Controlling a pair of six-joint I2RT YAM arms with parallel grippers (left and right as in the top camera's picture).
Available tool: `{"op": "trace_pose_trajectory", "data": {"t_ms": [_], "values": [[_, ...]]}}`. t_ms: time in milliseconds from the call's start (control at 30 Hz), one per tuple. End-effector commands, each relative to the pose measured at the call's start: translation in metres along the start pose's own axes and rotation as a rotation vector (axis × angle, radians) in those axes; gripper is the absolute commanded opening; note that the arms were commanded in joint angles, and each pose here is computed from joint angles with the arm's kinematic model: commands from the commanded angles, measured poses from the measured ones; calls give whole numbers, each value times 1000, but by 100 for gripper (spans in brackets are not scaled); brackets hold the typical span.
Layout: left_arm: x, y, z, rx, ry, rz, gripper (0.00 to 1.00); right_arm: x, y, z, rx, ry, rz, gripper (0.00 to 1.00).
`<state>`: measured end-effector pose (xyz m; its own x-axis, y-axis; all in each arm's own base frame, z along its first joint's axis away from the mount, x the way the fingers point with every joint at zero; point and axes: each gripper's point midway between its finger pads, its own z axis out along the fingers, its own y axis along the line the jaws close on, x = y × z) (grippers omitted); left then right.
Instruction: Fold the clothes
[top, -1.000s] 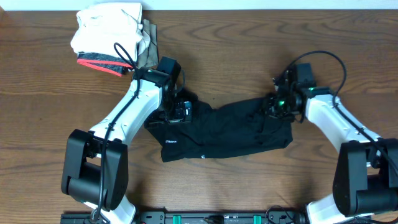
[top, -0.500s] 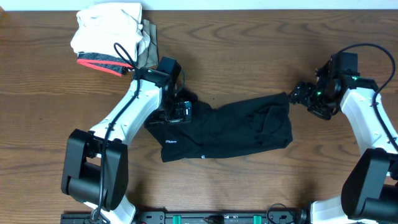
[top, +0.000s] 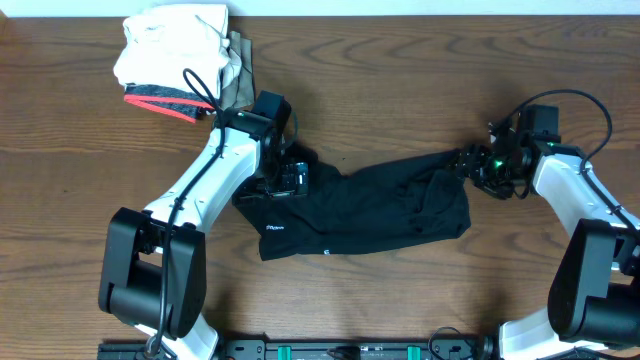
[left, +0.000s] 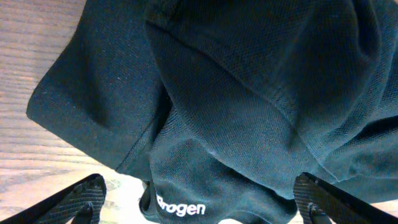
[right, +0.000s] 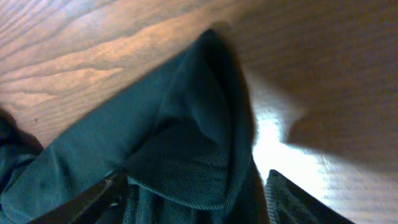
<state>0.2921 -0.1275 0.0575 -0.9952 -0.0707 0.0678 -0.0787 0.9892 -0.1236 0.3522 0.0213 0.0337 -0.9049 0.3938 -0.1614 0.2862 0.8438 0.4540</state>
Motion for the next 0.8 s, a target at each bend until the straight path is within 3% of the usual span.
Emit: {"op": "trace_pose_trajectory", "data": {"t_ms": [0,167,267,500,567,767], "values": [[3,2,2,-6,10,-11,98,8,7,8,-40,18,0,61],[3,2,2,-6,10,-11,98,10,12,15,-57,3,-19,58],[3,2,2,-6,10,-11,98,8,15,16,-65,-11,-33,50],[3,2,2,-6,9,-11,98,6,23,17,-89,-20,-43,17],[3,2,2,-6,9,-11,98,4,25,18,-96,-26,-34,3],[3,2,2,-6,10,-11,98,-4,49,14,-219,-45,-14,1]]}}
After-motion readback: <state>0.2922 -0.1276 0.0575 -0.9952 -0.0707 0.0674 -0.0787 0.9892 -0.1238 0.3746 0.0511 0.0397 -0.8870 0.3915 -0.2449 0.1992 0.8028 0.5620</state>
